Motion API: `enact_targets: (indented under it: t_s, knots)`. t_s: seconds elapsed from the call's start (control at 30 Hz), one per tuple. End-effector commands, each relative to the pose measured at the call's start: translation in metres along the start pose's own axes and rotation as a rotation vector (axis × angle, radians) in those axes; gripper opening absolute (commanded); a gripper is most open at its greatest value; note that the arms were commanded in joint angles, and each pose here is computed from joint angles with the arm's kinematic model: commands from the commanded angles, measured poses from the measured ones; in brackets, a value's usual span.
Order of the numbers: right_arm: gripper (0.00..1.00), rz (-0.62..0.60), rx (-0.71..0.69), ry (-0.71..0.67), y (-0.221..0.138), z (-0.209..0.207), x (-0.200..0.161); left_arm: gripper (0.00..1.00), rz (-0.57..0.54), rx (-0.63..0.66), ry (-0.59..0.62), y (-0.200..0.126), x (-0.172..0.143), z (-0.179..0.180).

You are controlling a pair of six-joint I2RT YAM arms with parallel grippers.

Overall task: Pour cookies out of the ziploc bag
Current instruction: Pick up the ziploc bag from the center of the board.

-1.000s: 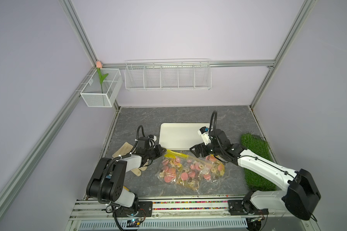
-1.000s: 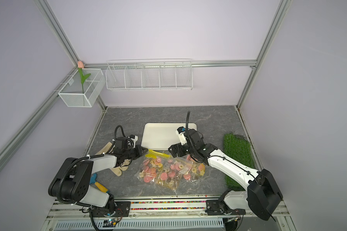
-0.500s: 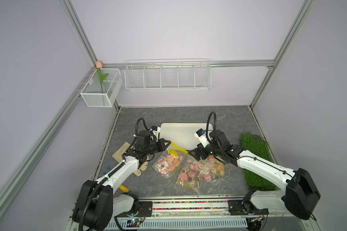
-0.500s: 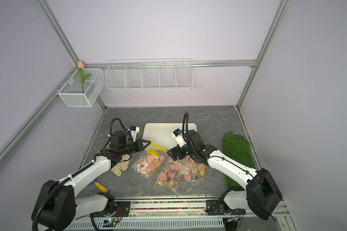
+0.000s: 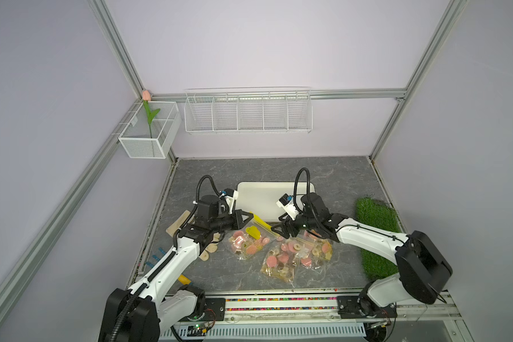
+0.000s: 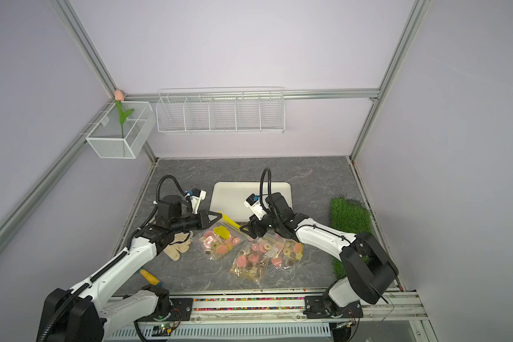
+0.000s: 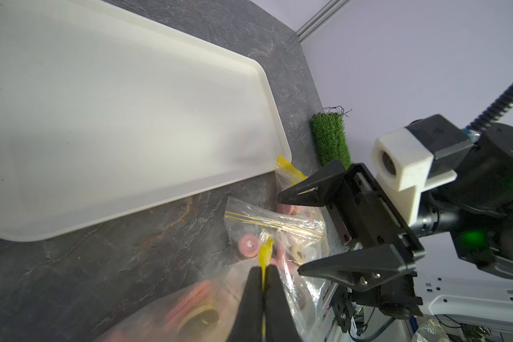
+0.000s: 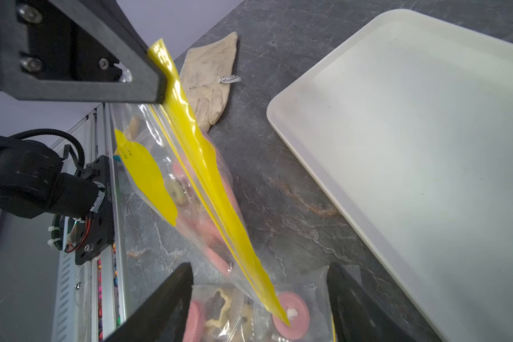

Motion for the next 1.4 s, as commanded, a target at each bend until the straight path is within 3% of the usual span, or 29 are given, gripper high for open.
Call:
enact_targets:
  t_s: [0.0,0.1,0.53,0.83,0.93,1.07,1.2,1.37]
  knots:
    - [0.71,-0.039,0.073,-0.055,0.004,0.009,0.013,0.00,-0.007,-0.051,0.053,-0.007,0.004,-0.020]
    - [0.66,-0.046,0.130,-0.064,0.007,0.016,0.023,0.00,-0.006,-0.057,0.063,-0.008,0.003,-0.023]
    - [0.49,0.029,0.254,-0.032,0.028,0.033,0.006,0.00,-0.016,-0.077,0.077,-0.008,0.002,-0.027]
    - [0.17,0.042,0.244,-0.014,0.023,0.038,0.006,0.01,-0.040,-0.044,0.065,-0.012,0.005,-0.025]
    - [0.09,0.041,0.223,0.016,0.014,0.040,0.011,0.20,-0.056,-0.016,0.057,-0.017,0.006,-0.025]
    - [0.07,0.033,0.205,0.045,0.001,0.048,0.021,0.29,-0.083,-0.015,0.043,-0.021,0.009,-0.027]
    - [0.07,0.050,0.131,0.125,-0.013,0.049,0.033,0.51,-0.084,0.005,0.008,-0.029,0.010,-0.032]
    - [0.06,0.142,0.046,0.231,-0.026,0.061,0.044,0.58,-0.089,0.057,-0.039,-0.046,0.008,-0.037]
Point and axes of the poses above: each gripper's point midway between its finger pads, its own y axis out along the fingers, its own z axis along the line the jaws close on, x = y × z, the point moved 2 cm from there along -y, back along the fingers, and after that the axes turned 9 degrees about -y, right-handed, at the moved point
